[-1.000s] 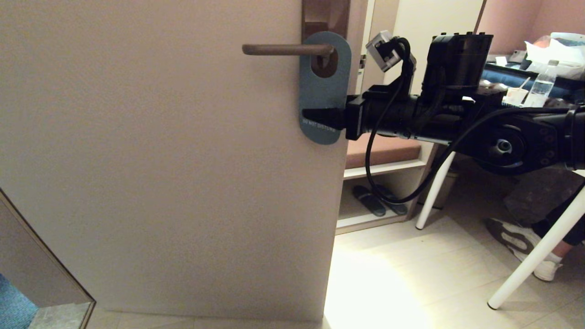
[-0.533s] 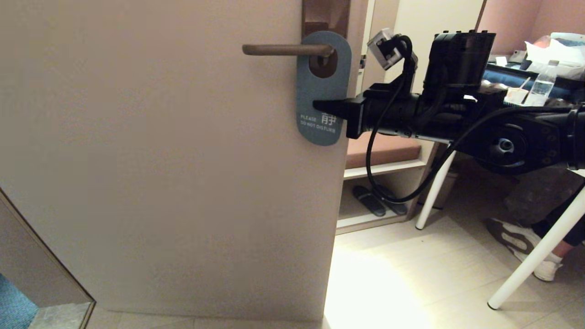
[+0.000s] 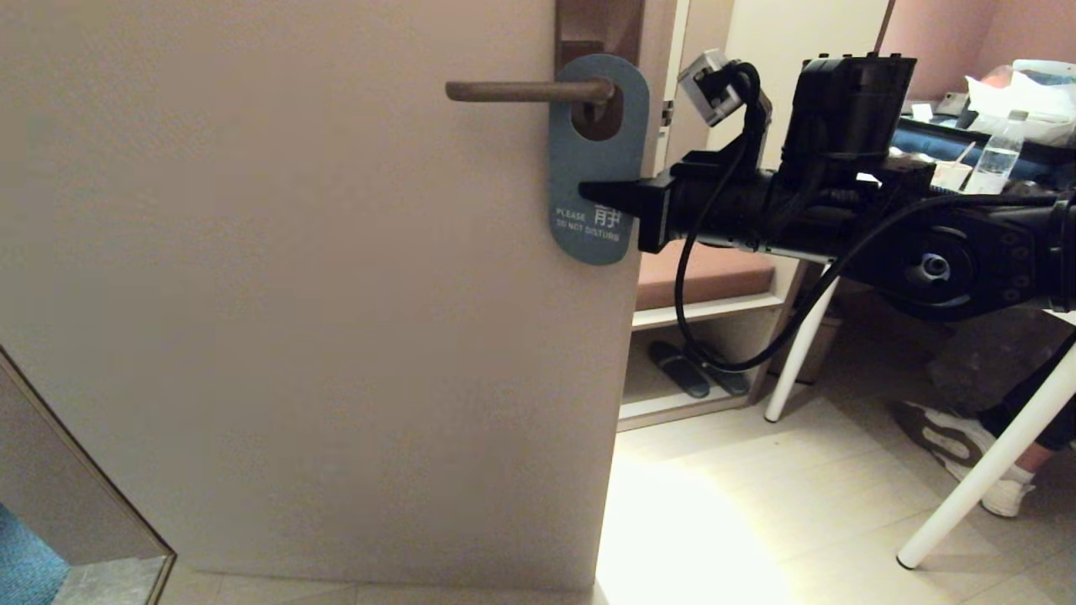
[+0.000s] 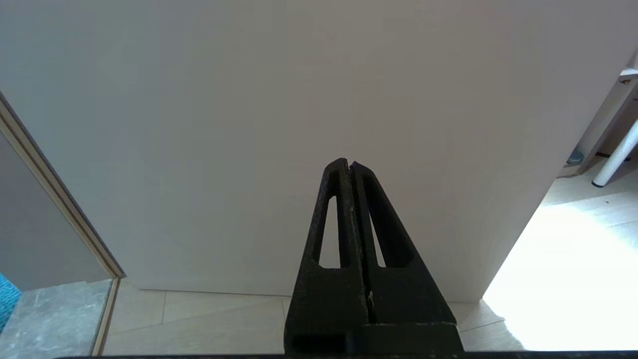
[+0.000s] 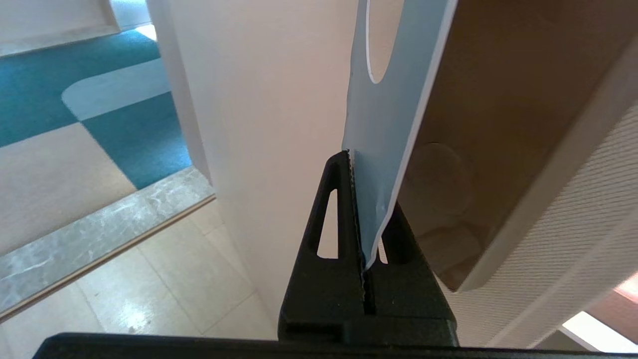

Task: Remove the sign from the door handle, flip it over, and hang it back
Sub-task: Take down the sign

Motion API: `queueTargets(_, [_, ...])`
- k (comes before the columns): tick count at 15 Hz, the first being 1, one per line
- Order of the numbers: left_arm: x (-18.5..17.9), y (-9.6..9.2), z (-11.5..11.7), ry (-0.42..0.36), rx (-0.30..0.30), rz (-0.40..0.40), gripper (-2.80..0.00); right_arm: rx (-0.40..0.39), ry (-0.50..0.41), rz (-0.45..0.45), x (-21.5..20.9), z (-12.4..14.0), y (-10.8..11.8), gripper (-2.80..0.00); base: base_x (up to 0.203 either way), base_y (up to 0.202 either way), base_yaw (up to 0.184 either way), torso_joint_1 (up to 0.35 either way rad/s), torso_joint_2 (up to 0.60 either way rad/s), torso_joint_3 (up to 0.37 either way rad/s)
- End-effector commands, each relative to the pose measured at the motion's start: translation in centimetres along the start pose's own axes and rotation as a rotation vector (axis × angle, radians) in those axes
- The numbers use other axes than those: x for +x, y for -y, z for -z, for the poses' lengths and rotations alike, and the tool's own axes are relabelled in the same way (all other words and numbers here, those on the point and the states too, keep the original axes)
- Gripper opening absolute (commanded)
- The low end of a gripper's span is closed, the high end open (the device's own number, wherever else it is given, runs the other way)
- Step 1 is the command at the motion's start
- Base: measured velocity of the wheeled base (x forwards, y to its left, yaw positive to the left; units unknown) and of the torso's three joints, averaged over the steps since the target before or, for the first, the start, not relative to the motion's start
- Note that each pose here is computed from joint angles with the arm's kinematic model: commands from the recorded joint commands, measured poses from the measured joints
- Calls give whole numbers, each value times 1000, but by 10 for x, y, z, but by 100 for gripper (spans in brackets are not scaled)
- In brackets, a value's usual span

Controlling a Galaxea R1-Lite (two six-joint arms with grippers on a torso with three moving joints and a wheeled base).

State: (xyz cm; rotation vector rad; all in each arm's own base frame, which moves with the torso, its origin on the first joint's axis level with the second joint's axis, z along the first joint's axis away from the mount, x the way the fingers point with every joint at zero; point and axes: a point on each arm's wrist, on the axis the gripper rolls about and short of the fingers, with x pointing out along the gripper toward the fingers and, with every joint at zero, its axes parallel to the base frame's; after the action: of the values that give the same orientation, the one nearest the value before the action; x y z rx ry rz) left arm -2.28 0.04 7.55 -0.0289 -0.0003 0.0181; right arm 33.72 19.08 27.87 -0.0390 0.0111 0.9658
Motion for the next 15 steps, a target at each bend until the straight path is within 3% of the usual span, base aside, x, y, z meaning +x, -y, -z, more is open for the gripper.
queueTargets(1, [0,0,0,0,0,0,-280,-5,8,-4,0,-2,-3,-280,0,0,0,0,0,0])
queueTargets(15, [0,0,0,0,-2,0,-280,8,22,93,23,-8,-41,-280,0,0,0,0,0,0])
